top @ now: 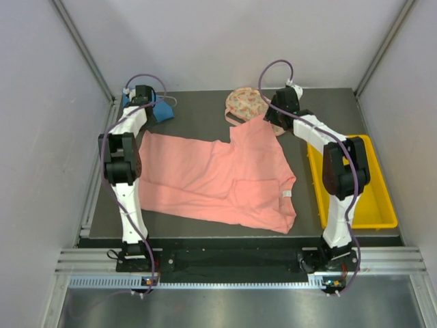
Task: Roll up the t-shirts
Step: Fold the T-shirt at the center of the board.
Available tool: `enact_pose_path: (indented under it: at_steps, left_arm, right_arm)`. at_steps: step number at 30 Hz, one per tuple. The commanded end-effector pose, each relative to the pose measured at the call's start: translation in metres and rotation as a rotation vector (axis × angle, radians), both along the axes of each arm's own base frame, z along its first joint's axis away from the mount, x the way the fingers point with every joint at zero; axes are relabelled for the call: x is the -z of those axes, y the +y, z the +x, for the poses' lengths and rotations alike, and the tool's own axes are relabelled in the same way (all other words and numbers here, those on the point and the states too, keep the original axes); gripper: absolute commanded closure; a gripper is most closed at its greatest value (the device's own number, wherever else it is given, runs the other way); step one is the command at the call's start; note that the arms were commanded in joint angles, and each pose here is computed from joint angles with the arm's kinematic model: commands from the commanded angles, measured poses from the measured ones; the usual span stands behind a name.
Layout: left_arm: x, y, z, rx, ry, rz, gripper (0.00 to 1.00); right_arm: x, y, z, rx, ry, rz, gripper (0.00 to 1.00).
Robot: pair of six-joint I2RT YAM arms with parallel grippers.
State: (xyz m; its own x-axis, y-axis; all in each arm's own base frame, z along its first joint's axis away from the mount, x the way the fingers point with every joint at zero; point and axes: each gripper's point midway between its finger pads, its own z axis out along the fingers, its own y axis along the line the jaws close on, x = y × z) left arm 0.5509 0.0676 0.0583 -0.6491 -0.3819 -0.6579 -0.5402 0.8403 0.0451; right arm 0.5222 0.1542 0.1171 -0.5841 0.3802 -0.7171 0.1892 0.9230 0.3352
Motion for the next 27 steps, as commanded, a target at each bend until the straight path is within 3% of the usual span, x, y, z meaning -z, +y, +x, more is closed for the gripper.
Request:
enact_pose_path:
  at_steps: [1,9,20,27]
  left_arm:
    - [-0.061,0.001,0.018,-0.005,-0.168,-0.067,0.53]
    - [-0.057,-0.004,0.014,-0.078,-0.178,-0.189,0.55]
    - [-0.058,-0.008,0.015,-0.093,-0.195,-0.222,0.56]
    - [-0.057,-0.008,0.013,-0.108,-0.192,-0.228,0.56]
  right_arm:
    - [-0.027,0.003,0.036,-0.034,-0.094,-0.048,0.49]
    - [-0.006,0.006,0.056,-0.079,-0.066,-0.115,0.53]
    - [0.015,0.015,0.067,-0.145,-0.032,-0.134,0.56]
    - [0.012,0.013,0.067,-0.139,-0.038,-0.145,0.73]
